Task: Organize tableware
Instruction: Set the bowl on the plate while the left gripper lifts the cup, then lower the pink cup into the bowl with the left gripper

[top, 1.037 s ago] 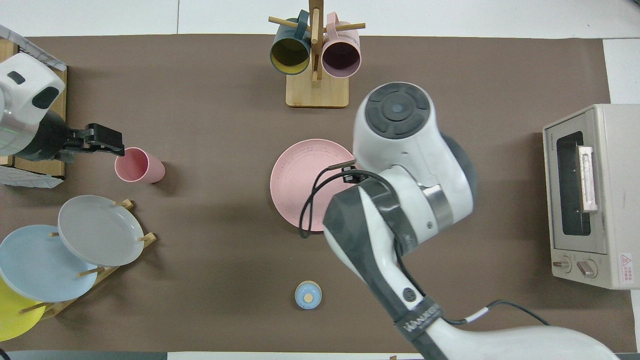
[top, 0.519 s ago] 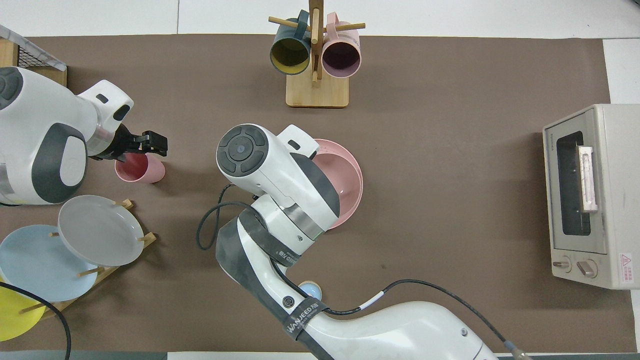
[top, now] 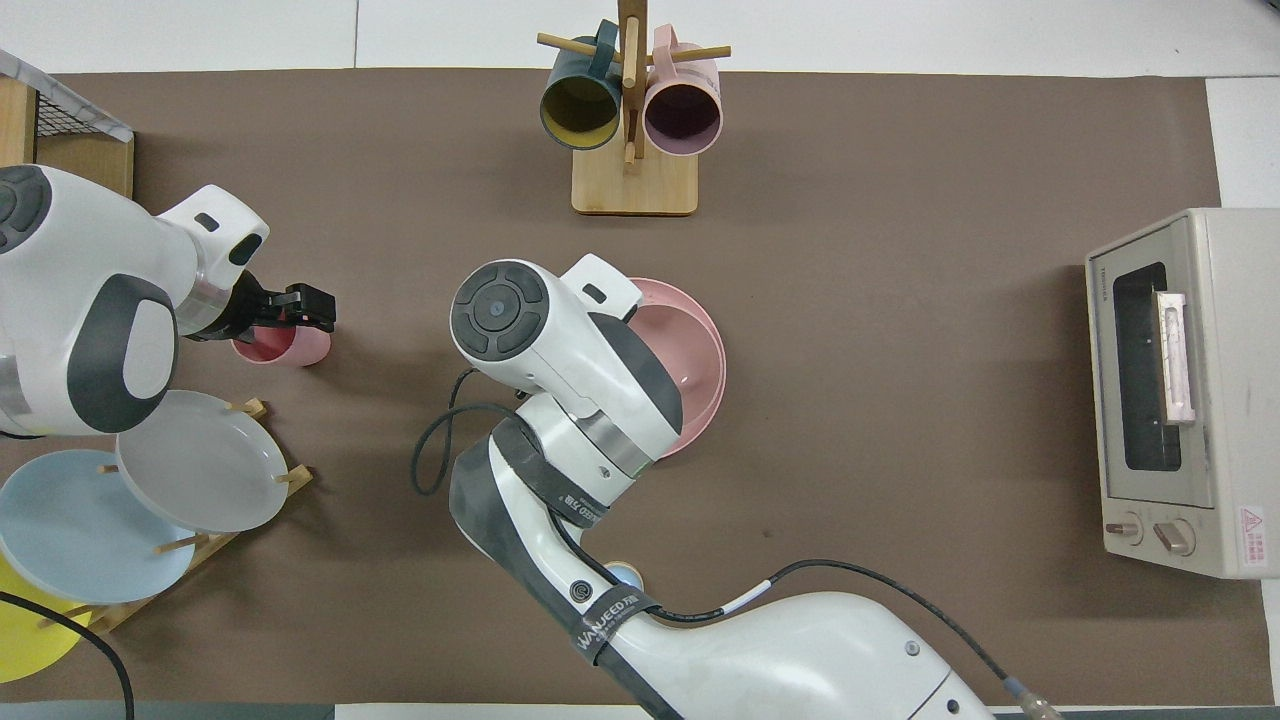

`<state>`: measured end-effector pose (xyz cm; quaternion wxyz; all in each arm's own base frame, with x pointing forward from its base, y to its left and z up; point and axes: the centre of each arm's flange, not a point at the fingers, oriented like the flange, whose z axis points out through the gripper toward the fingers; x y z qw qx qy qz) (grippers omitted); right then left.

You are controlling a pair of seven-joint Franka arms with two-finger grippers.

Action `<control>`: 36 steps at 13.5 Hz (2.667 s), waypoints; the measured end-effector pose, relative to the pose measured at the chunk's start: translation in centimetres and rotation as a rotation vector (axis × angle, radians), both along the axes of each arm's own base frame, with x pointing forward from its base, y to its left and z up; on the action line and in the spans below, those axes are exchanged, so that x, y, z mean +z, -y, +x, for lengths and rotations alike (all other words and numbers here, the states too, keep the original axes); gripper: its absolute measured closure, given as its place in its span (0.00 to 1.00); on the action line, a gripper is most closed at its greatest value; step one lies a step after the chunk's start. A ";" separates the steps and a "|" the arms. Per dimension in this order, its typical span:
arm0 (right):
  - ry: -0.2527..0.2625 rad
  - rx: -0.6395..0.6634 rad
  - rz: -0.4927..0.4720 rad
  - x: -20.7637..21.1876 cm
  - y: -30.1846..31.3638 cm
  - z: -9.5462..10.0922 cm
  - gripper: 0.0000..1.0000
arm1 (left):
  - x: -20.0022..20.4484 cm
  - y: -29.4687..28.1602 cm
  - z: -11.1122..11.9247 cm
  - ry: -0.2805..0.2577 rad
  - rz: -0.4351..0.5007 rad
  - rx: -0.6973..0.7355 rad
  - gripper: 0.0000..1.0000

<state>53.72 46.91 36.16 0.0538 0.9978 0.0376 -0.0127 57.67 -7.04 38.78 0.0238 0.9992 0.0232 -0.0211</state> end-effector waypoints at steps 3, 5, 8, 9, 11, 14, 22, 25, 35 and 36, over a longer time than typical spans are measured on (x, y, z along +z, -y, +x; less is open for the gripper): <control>0.011 0.001 0.011 0.1 -0.9 -0.6 0.95 | -1.3 0.0 -0.5 0.013 -0.001 0.001 0.23; 0.022 0.004 0.021 0.0 -1.3 -0.8 0.95 | -1.3 0.1 -0.5 0.015 -0.001 0.000 0.30; 0.022 0.004 0.021 -0.5 -1.2 -0.8 0.95 | -1.2 0.1 -0.5 0.019 -0.001 -0.005 0.73; 0.030 0.005 0.028 -0.6 -1.3 -0.8 0.95 | -1.2 0.1 -0.5 0.022 -0.002 -0.006 0.87; 0.038 0.005 0.035 -1.0 -1.3 -0.7 0.78 | -1.1 0.1 -0.5 0.025 -0.002 -0.007 0.96; 0.045 0.003 0.042 -0.3 -1.2 -0.6 0.43 | 0.0 0.2 0.0 0.032 -0.004 -0.009 0.96; -0.006 -0.090 0.039 15.3 18.4 5.7 0.00 | 16.7 7.6 0.4 -0.030 -0.032 0.001 0.96; -0.067 -0.076 0.038 20.2 28.1 5.6 0.00 | 18.6 17.3 -2.1 -0.030 -0.046 0.074 0.96; -0.146 -0.112 0.070 24.4 42.4 0.9 0.00 | 8.9 37.6 -5.9 -0.071 -0.031 0.139 0.96; -0.143 -0.119 0.072 24.2 43.3 1.1 0.00 | 7.8 38.2 -5.8 -0.072 -0.030 0.144 0.96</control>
